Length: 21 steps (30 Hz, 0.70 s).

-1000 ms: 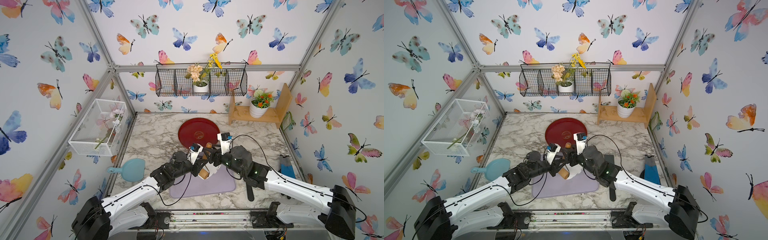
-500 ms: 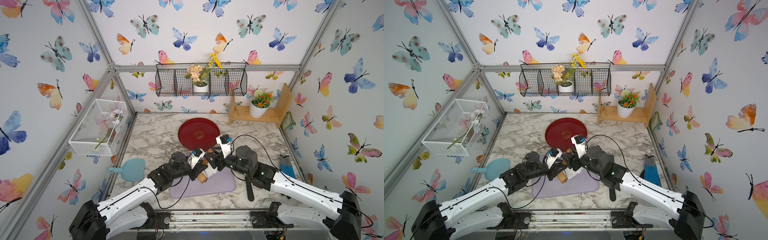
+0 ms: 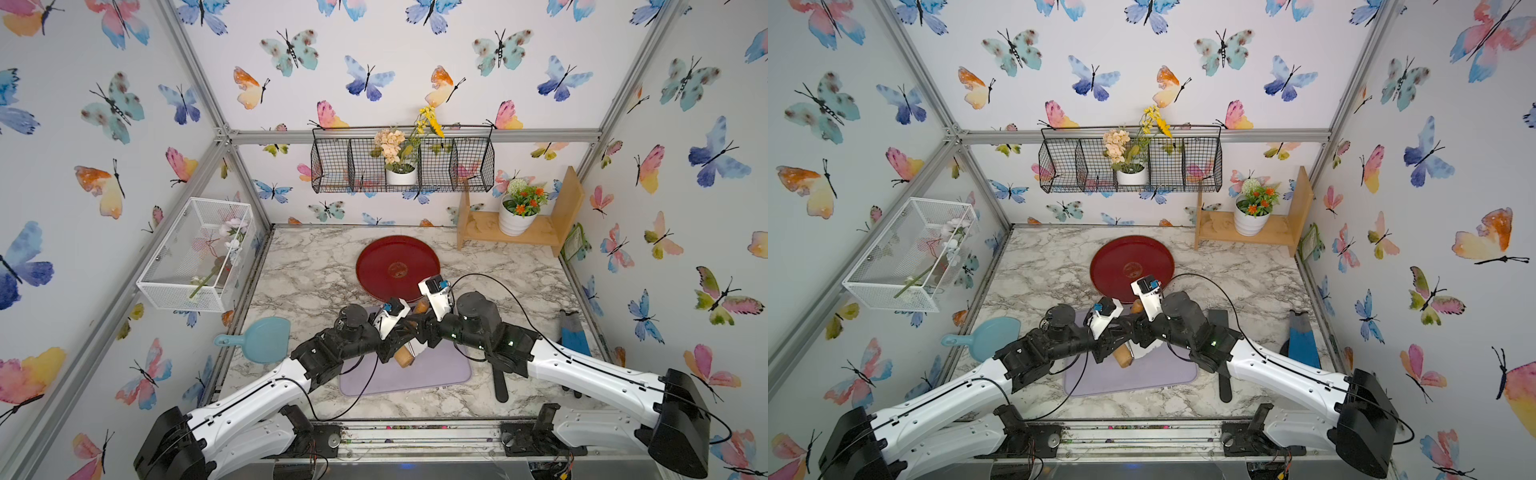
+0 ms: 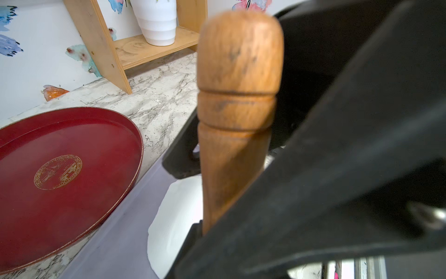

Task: Roll out the dumpling wrappers from the dough
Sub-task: Adjust the rolling pin.

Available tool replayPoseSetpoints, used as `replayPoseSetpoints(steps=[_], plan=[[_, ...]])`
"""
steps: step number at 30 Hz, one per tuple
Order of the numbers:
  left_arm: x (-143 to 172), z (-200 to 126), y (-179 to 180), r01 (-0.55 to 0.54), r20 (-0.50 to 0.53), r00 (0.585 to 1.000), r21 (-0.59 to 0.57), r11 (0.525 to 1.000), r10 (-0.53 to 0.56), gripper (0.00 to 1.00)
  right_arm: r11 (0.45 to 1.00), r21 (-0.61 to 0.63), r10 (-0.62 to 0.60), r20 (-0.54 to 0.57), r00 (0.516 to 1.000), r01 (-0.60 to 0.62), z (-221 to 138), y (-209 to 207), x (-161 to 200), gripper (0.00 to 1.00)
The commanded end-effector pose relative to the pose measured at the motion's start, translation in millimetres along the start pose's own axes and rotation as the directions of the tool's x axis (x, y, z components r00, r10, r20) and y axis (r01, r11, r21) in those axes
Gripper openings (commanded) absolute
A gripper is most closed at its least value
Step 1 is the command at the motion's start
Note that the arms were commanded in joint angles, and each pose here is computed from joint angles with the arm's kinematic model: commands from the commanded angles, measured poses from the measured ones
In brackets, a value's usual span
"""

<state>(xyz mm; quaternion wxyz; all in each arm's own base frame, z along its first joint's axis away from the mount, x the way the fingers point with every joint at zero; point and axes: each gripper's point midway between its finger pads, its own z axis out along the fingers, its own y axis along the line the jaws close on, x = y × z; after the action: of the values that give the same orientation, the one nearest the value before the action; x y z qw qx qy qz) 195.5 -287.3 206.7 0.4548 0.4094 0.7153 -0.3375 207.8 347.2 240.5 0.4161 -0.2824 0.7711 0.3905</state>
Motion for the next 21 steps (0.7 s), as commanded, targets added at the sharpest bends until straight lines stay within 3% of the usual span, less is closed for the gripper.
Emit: replayPoseSetpoints(steps=[1, 7, 14, 19, 21], plan=[[-30.4, -8.5, -10.4, -0.043, 0.083, 0.996, 0.043, 0.998, 0.040, 0.00, 0.999, -0.040, 0.008, 0.013, 1.000, -0.007, 2.8, 10.6, -9.5, 0.49], [-29.9, -8.4, -12.3, -0.049, 0.082, 0.996, 0.051, 0.998, 0.044, 0.00, 0.999, -0.044, 0.008, -0.001, 1.000, -0.008, 8.5, 11.3, -8.4, 0.47], [-29.9, -8.6, -14.4, -0.055, 0.082, 0.995, 0.059, 0.997, 0.050, 0.00, 0.999, -0.048, 0.008, -0.013, 1.000, -0.009, 11.0, 11.2, -5.6, 0.36], [-32.0, -10.0, -11.9, -0.054, 0.092, 0.995, 0.041, 0.998, 0.050, 0.00, 0.999, -0.042, 0.014, -0.025, 1.000, -0.015, 11.5, 9.6, -2.1, 0.18], [-33.5, -11.2, -8.8, -0.043, 0.103, 0.994, 0.021, 0.999, 0.041, 0.00, 0.999, -0.033, 0.014, -0.028, 1.000, -0.015, 10.9, 7.9, -0.8, 0.06]])
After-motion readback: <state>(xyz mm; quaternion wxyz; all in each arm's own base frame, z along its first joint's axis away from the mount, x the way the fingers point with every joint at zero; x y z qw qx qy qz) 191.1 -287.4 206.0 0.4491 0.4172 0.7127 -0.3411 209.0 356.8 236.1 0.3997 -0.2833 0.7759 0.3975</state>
